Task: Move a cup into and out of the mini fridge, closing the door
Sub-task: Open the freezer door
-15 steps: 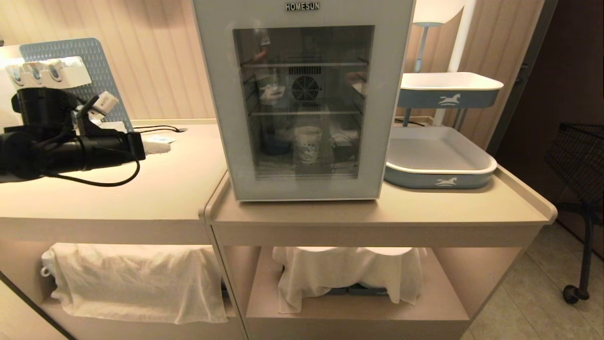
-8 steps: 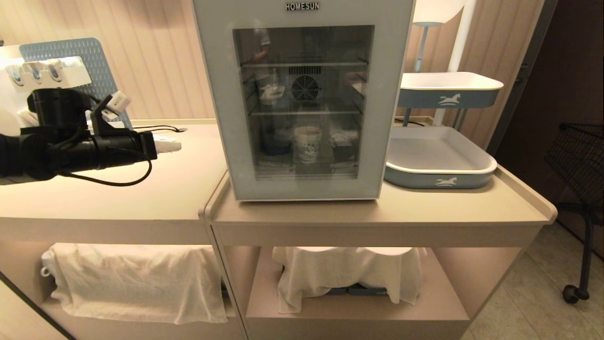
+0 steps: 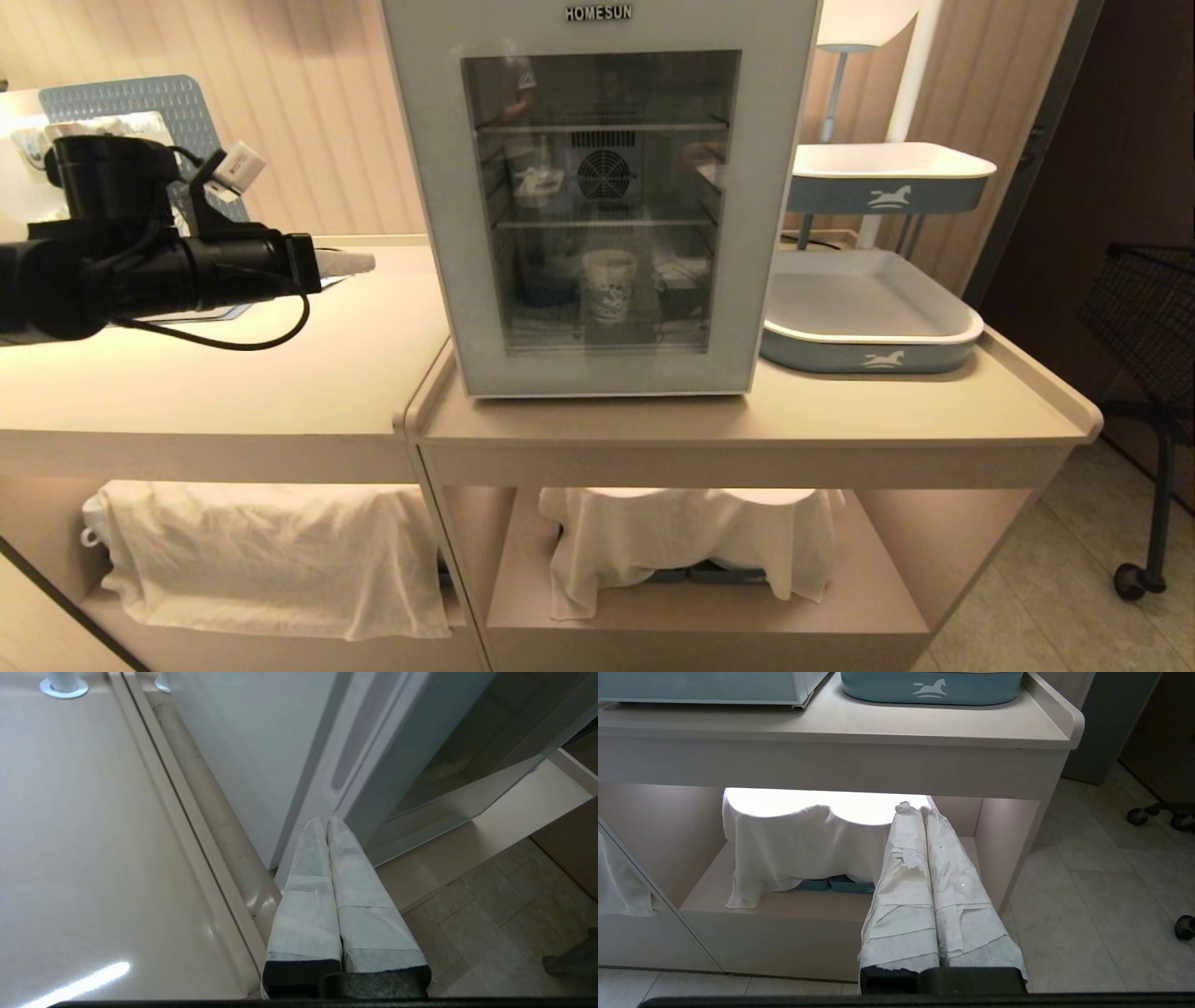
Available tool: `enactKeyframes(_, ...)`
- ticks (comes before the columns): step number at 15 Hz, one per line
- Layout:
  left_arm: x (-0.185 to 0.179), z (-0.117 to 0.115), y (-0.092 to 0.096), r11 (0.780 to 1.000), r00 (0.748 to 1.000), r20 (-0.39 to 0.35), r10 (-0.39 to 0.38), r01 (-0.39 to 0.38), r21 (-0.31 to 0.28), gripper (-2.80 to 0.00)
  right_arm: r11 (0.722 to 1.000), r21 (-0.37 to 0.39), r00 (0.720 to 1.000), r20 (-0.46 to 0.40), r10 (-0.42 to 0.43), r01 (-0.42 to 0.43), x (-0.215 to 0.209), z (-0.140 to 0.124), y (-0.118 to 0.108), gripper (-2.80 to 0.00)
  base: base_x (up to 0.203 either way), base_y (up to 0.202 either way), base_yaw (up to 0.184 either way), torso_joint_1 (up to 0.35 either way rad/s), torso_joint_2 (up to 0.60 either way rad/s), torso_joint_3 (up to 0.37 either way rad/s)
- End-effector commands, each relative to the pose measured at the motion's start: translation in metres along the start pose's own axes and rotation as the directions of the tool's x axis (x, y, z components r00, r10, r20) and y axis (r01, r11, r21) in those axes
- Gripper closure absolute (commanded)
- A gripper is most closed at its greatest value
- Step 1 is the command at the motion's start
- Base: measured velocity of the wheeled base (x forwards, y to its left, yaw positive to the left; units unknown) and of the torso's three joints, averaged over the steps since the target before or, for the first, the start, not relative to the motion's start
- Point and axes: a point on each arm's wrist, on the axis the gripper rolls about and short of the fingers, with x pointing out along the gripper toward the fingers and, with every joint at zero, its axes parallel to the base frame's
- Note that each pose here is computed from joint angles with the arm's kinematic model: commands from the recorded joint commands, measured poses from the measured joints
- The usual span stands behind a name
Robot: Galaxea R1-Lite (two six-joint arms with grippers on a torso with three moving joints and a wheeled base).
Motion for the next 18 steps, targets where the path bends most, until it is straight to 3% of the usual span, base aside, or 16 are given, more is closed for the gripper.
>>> enactKeyframes(1,-0.007,0.015,-0.010,0.999,0.999,0.038,-0.014,0.013,0.036,0.00,1.000,-0.001,1.000,0.001,0.000,0.000,0.000,0.000,0.000,0.00,0.000,0.000,0.000,0.000,0.00,0.000)
enactKeyframes(6,-0.006,0.042,-0.013,0.991,0.993,0.110,-0.030,0.015,0.135,0.00,1.000,-0.001,1.000,0.000,0.000,0.000,0.000,0.000,0.000,0.00,0.000,0.000,0.000,0.000,0.00,0.000)
enactKeyframes(12,-0.001,0.034,-0.009,0.991,0.996,0.085,-0.025,0.014,0.133,0.00,1.000,-0.001,1.000,0.001,0.000,0.000,0.000,0.000,0.000,0.00,0.000,0.000,0.000,0.000,0.00,0.000)
enactKeyframes(13,-0.001,0.033,-0.008,0.991,0.996,0.083,-0.025,0.014,0.131,-2.80,1.000,-0.001,1.000,0.001,0.000,0.000,0.000,0.000,0.000,0.00,0.000,0.000,0.000,0.000,0.00,0.000)
enactKeyframes(18,-0.003,0.028,-0.010,0.994,0.997,0.068,-0.026,0.018,0.110,-2.80,1.000,-0.001,1.000,0.000,0.000,0.000,0.000,0.000,0.000,0.00,0.000,0.000,0.000,0.000,0.00,0.000)
